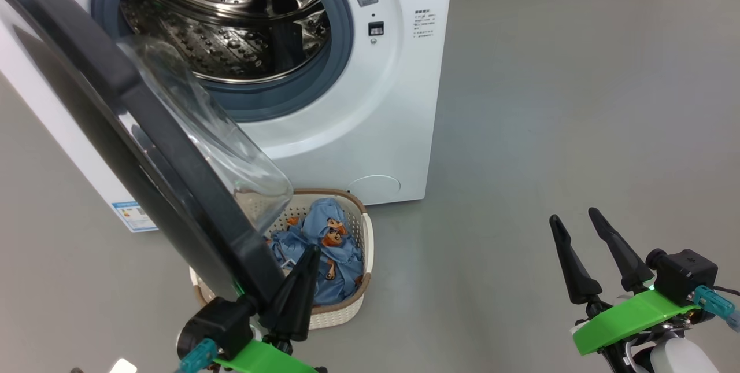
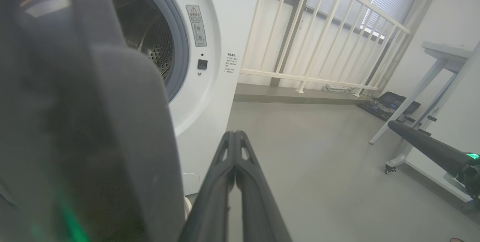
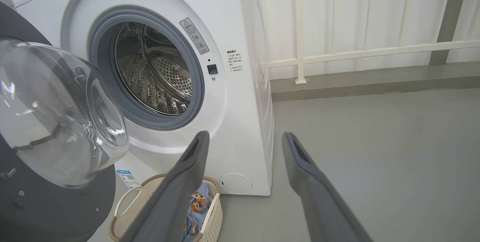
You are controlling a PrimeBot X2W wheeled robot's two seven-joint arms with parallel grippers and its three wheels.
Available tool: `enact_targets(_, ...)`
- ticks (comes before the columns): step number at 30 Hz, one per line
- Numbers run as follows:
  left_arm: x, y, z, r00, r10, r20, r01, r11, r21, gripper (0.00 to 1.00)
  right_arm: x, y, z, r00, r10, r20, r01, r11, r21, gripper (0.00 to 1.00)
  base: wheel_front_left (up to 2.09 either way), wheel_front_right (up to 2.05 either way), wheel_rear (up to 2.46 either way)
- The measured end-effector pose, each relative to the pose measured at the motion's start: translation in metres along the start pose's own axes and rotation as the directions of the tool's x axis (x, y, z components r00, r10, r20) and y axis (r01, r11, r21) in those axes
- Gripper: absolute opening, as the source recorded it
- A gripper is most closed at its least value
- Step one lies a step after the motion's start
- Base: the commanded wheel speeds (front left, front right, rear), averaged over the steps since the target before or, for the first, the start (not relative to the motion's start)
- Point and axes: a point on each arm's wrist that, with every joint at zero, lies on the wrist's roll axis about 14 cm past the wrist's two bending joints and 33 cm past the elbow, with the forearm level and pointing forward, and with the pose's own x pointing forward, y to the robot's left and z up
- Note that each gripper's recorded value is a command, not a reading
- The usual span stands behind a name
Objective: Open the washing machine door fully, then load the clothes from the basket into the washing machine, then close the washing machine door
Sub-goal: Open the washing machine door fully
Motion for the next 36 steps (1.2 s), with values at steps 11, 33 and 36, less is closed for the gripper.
enact_targets(11,-0.009,0.014,0.003,0.998,0.055,0.006,-0.055,0.998,0.003,0.0,0.012,0.017,-0.006,0.999,0.052,-0.013,-0.052,0.999,0.015,1.0,0.0,0.0,0.0)
enact_targets(33,-0.08,0.092,0.038,0.936,0.346,0.071,-0.351,0.934,0.075,0.0,0.049,0.092,-0.016,0.971,0.239,-0.011,-0.238,0.969,0.071,1.0,0.0,0.0,0.0)
enact_targets(36,-0.095,0.109,0.045,0.906,0.415,0.082,-0.421,0.903,0.084,0.0,0.054,0.103,-0.018,0.964,0.266,-0.013,-0.264,0.961,0.078,1.0,0.0,0.0,0.0)
